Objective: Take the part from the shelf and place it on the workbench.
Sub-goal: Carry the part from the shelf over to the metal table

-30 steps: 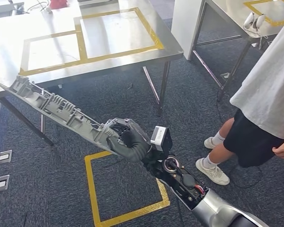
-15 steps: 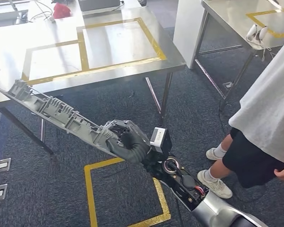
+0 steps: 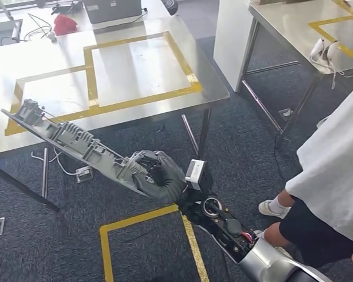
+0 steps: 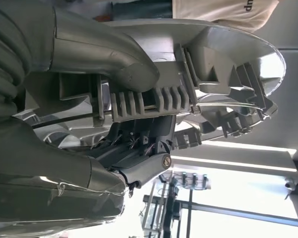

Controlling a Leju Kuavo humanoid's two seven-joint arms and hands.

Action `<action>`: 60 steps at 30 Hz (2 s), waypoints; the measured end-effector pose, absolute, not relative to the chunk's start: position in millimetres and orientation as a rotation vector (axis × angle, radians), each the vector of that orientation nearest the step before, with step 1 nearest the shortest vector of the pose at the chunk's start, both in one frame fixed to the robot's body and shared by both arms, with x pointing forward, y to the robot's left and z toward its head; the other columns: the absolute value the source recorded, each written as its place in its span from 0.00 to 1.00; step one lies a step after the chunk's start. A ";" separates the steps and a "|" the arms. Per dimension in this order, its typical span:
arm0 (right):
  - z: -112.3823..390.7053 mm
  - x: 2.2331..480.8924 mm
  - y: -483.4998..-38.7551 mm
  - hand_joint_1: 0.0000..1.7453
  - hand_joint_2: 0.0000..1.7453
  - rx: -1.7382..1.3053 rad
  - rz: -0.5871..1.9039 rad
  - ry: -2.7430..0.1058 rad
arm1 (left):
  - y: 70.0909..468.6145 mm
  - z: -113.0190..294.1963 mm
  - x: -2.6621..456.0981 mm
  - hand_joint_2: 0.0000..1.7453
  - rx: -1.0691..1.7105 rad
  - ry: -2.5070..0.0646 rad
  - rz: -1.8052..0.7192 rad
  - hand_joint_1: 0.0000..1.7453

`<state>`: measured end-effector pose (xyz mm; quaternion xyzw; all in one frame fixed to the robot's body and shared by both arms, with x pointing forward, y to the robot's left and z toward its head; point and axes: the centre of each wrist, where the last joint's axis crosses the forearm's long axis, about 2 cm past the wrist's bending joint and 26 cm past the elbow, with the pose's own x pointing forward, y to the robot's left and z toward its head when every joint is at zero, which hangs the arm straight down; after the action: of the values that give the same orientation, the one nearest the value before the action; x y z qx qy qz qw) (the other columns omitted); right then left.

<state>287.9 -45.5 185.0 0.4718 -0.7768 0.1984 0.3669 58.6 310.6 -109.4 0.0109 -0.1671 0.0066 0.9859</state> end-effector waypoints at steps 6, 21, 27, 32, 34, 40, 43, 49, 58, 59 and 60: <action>191.7 290.5 -43.7 1.00 1.00 1.220 0.520 -2.012 | 309.8 -108.3 66.3 1.00 0.019 -0.350 0.013 0.00; 185.4 288.6 -48.0 1.00 1.00 1.217 0.509 -2.014 | 301.7 -108.8 64.1 1.00 0.000 -0.328 0.011 0.00; 179.5 287.1 -51.1 1.00 1.00 1.209 0.502 -2.005 | 306.9 -109.0 62.1 1.00 0.012 -0.318 0.008 0.00; 178.3 286.6 -51.9 1.00 1.00 1.203 0.504 -2.000 | 306.4 -109.0 62.4 1.00 0.017 -0.316 0.004 0.00; 179.0 286.4 -51.9 1.00 1.00 1.203 0.509 -2.002 | 306.6 -108.5 65.6 1.00 0.020 -0.320 0.003 0.00; 183.4 287.0 -51.4 1.00 1.00 1.213 0.521 -2.012 | 307.1 -107.4 71.9 1.00 0.018 -0.328 -0.004 0.00; 183.7 287.0 -51.3 1.00 1.00 1.217 0.523 -2.011 | 307.7 -107.3 72.4 1.00 0.016 -0.328 -0.004 0.00; 190.3 289.3 -50.1 1.00 1.00 1.232 0.535 -2.027 | 305.6 -107.3 72.6 1.00 0.010 -0.348 -0.003 0.00; 190.5 287.5 -48.0 1.00 1.00 1.243 0.531 -2.025 | 309.9 -107.5 71.0 1.00 0.018 -0.346 0.006 0.00; 190.3 287.4 -48.0 1.00 1.00 1.243 0.531 -2.024 | 310.6 -107.5 70.8 1.00 0.019 -0.346 0.007 0.00; 190.4 287.4 -48.0 1.00 1.00 1.243 0.531 -2.024 | 311.4 -107.5 70.8 1.00 0.021 -0.346 0.008 0.00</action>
<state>287.4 -48.0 190.4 0.4792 -0.7802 0.2046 0.3463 70.8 311.4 -107.5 0.0104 -0.1721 0.0041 0.9850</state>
